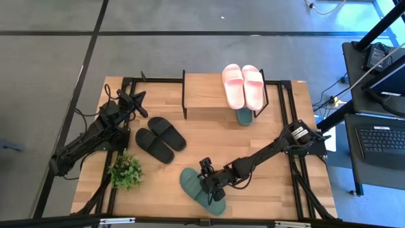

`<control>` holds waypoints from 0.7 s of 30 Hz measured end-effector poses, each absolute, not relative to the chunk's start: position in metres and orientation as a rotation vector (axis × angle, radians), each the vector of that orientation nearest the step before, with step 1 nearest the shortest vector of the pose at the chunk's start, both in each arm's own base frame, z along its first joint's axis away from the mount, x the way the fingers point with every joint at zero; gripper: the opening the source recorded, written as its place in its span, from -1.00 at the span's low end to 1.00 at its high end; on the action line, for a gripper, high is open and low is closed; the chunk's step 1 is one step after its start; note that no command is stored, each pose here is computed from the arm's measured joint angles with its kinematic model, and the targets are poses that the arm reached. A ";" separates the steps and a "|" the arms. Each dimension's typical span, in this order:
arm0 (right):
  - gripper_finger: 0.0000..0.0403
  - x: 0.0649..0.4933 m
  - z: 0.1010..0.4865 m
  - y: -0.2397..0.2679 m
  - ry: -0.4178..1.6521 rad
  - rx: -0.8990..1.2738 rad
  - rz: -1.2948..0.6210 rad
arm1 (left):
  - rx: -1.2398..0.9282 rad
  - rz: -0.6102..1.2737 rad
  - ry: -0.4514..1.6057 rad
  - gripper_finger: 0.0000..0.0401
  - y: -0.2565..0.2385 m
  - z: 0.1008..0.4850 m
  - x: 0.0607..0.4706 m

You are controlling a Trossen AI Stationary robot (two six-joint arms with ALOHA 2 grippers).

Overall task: Pick and place slides into the shelf
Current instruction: Put the green slide under the shelf

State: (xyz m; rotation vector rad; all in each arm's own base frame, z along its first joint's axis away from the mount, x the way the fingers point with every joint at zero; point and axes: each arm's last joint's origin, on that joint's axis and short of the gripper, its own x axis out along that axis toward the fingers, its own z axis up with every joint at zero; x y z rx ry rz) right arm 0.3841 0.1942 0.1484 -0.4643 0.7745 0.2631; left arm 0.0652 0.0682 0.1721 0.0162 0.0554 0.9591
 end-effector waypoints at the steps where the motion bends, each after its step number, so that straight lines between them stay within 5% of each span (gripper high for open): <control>1: 0.03 0.384 0.147 0.194 0.775 -0.468 0.264 | 0.016 0.959 0.056 -1.00 0.068 0.172 0.065; 6: -0.20 0.385 0.145 0.194 0.778 -0.471 0.259 | 0.016 0.959 0.056 -1.00 0.068 0.172 0.065; 13: -0.88 0.385 0.145 0.193 0.782 -0.466 0.246 | 0.016 0.959 0.056 -1.00 0.068 0.172 0.065; 21: -0.93 0.371 0.165 0.172 0.862 -0.227 -0.144 | 0.016 0.959 0.055 -1.00 0.068 0.172 0.065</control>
